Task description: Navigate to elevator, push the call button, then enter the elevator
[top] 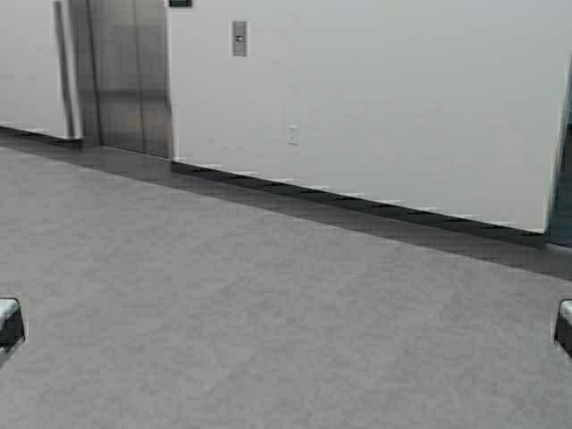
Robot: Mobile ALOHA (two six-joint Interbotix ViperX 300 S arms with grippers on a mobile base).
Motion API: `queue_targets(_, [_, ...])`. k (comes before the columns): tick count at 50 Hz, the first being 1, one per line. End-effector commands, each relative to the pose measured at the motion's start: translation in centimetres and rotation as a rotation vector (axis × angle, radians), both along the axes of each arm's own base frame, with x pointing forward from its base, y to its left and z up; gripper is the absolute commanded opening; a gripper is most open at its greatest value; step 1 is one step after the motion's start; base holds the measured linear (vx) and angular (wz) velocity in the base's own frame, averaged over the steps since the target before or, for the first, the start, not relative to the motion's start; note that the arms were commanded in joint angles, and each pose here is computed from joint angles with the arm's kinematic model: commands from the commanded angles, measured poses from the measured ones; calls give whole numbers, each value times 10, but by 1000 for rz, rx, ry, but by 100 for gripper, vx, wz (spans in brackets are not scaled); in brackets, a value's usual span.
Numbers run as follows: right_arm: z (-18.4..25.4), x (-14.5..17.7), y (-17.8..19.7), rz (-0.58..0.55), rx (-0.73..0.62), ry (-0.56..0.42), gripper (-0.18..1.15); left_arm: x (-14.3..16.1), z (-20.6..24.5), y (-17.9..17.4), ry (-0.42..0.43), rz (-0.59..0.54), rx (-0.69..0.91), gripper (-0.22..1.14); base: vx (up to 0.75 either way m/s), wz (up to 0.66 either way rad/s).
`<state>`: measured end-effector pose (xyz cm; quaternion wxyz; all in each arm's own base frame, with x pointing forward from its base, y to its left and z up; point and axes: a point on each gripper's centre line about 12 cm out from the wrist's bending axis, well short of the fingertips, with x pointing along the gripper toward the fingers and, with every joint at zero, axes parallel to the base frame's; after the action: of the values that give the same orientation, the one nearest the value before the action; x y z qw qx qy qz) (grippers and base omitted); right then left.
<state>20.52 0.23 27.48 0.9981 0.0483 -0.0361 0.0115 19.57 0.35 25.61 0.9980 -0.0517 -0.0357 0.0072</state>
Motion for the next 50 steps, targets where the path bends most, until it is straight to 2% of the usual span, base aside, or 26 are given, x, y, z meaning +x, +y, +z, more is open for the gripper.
queue_targets(1, [8,2,0,3,2,-23,5,-1,4,-1,-20,-4,-4,3,69,-11])
queue_targets(24, [9,-1,0,0,-7,-35,5,4,10,-2,-26,-13,-3,3,71,4])
queue_targets(36, [-1,-2,0,0,-9,-3,5,5,8,-2,-17,-13,-6,3,72,17])
queue_targets(50, [12,2,0,0,-12,-37,5,2,9,-3,-31,-15,-15,3,71,1])
